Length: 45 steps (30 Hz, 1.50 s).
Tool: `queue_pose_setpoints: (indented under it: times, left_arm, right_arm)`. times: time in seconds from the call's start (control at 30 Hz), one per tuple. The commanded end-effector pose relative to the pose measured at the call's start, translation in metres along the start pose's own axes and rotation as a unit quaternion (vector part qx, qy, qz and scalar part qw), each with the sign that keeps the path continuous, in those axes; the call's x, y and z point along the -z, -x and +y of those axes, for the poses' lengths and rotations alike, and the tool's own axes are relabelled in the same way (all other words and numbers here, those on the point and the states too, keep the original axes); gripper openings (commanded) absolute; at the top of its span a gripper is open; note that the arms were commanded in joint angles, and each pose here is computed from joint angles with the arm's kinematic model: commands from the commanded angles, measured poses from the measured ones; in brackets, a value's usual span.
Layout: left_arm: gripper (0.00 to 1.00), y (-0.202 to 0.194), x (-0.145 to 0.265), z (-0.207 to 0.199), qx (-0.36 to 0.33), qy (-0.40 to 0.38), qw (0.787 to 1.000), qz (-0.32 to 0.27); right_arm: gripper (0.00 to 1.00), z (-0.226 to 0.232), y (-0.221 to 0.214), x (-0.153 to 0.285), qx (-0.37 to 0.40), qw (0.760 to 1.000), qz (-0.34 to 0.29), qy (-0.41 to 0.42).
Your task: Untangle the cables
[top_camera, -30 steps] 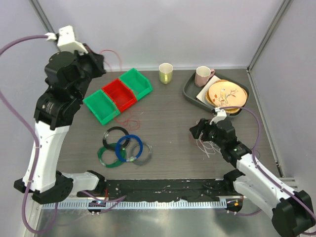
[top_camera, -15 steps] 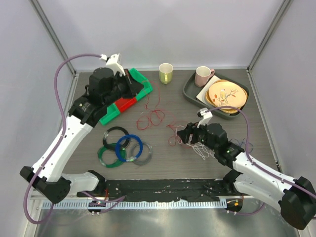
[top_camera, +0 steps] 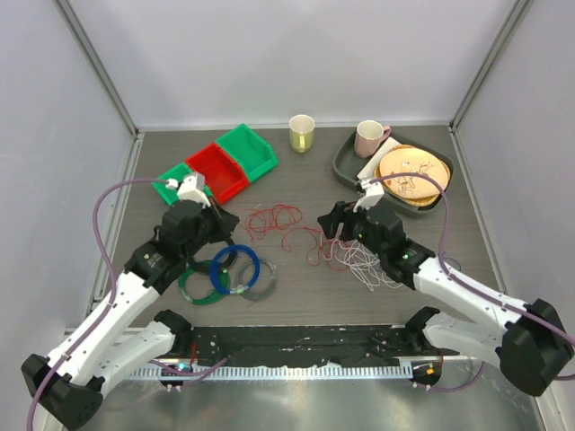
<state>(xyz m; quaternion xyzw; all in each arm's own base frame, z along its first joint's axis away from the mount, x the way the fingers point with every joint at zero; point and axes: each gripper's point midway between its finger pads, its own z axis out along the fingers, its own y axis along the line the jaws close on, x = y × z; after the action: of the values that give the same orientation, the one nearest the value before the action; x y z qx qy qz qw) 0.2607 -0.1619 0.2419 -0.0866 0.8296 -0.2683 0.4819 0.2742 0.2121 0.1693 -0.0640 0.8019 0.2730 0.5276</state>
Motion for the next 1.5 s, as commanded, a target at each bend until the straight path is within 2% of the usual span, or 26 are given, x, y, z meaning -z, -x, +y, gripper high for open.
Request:
queue_pose_setpoints:
  times: [0.0, 0.07, 0.13, 0.2, 0.23, 0.27, 0.5, 0.6, 0.63, 0.67, 0.73, 0.87, 0.9, 0.97, 1.03, 1.07, 1.13, 1.17, 1.23, 1.27, 1.47]
  left_arm:
    - [0.00, -0.008, 0.000, 0.005, 0.026, -0.017, 0.999, -0.019]
    - [0.00, -0.016, -0.001, 0.012, 0.023, -0.008, 1.000, -0.012]
    - [0.00, -0.021, -0.002, 0.017, 0.020, 0.000, 1.000, -0.007]
    - [0.00, -0.023, -0.003, 0.020, 0.019, 0.007, 1.000, -0.005]
    - [0.00, -0.024, -0.003, 0.022, 0.017, 0.010, 1.000, -0.004]
    - [0.00, -0.026, -0.003, 0.025, 0.016, 0.015, 1.000, -0.002]
    - [0.00, -0.025, -0.001, 0.035, 0.018, 0.038, 0.999, -0.013]
    - [0.00, -0.023, 0.001, 0.038, 0.017, 0.044, 0.999, -0.020]
    - [0.00, -0.020, 0.003, 0.042, 0.018, 0.053, 0.998, -0.029]
    - [0.00, -0.019, 0.004, 0.047, 0.018, 0.067, 0.997, -0.033]
    - [0.00, -0.012, 0.008, 0.056, 0.021, 0.094, 0.994, -0.049]
    - [0.00, 0.006, 0.031, 0.099, 0.024, 0.216, 0.971, -0.099]
    - [0.00, 0.009, 0.036, 0.105, 0.029, 0.234, 0.966, -0.109]
    - [0.00, 0.012, 0.045, 0.115, 0.030, 0.258, 0.958, -0.121]
    - [0.00, 0.018, 0.053, 0.122, 0.034, 0.276, 0.950, -0.141]
    - [0.00, 0.019, 0.056, 0.124, 0.035, 0.281, 0.948, -0.145]
    - [0.00, 0.023, 0.064, 0.129, 0.040, 0.297, 0.941, -0.157]
    - [0.00, 0.025, 0.067, 0.130, 0.043, 0.301, 0.939, -0.162]
    - [0.00, 0.028, 0.073, 0.133, 0.046, 0.311, 0.933, -0.172]
    - [0.00, 0.029, 0.074, 0.134, 0.046, 0.313, 0.933, -0.172]
    - [0.00, 0.025, 0.062, 0.114, 0.037, 0.256, 0.954, -0.150]
  right_arm:
    - [0.70, 0.004, 0.013, -0.032, -0.017, 0.999, 0.012, -0.028]
    - [0.69, 0.019, 0.016, -0.049, -0.018, 0.999, 0.033, -0.004]
    - [0.68, 0.021, -0.008, -0.074, -0.018, 0.996, 0.082, -0.002]
    - [0.66, 0.036, -0.005, -0.093, -0.026, 0.995, 0.096, 0.024]
    - [0.65, 0.031, -0.024, -0.108, -0.026, 0.992, 0.123, 0.015]
    - [0.63, 0.037, -0.019, -0.117, -0.029, 0.992, 0.121, 0.022]
    - [0.54, 0.039, -0.060, -0.166, -0.038, 0.982, 0.184, 0.028]
    - [0.35, 0.041, -0.070, -0.177, -0.044, 0.979, 0.195, 0.033]
    - [0.14, 0.041, -0.069, -0.178, -0.049, 0.979, 0.193, 0.034]
    - [0.04, 0.040, -0.068, -0.178, -0.051, 0.980, 0.189, 0.028]
    - [0.01, 0.023, -0.051, -0.175, -0.043, 0.986, 0.159, -0.022]
    - [0.01, -0.037, -0.020, -0.142, -0.049, 0.982, 0.120, -0.135]
    - [0.01, -0.057, -0.020, -0.128, -0.055, 0.976, 0.128, -0.164]
    - [0.01, -0.103, 0.000, -0.096, -0.083, 0.967, 0.099, -0.221]
    - [0.01, -0.131, 0.009, -0.062, -0.100, 0.958, 0.080, -0.257]
    - [0.01, -0.161, 0.017, -0.044, -0.116, 0.946, 0.063, -0.295]
    - [0.01, -0.184, 0.012, -0.016, -0.131, 0.933, 0.059, -0.329]
    - [0.01, -0.195, 0.026, 0.001, -0.141, 0.929, 0.032, -0.341]
    - [0.01, -0.201, 0.023, 0.016, -0.139, 0.927, 0.028, -0.346]
    - [0.01, -0.198, 0.035, 0.024, -0.139, 0.929, 0.006, -0.342]
    - [0.01, -0.144, 0.053, 0.016, -0.125, 0.974, -0.013, -0.191]
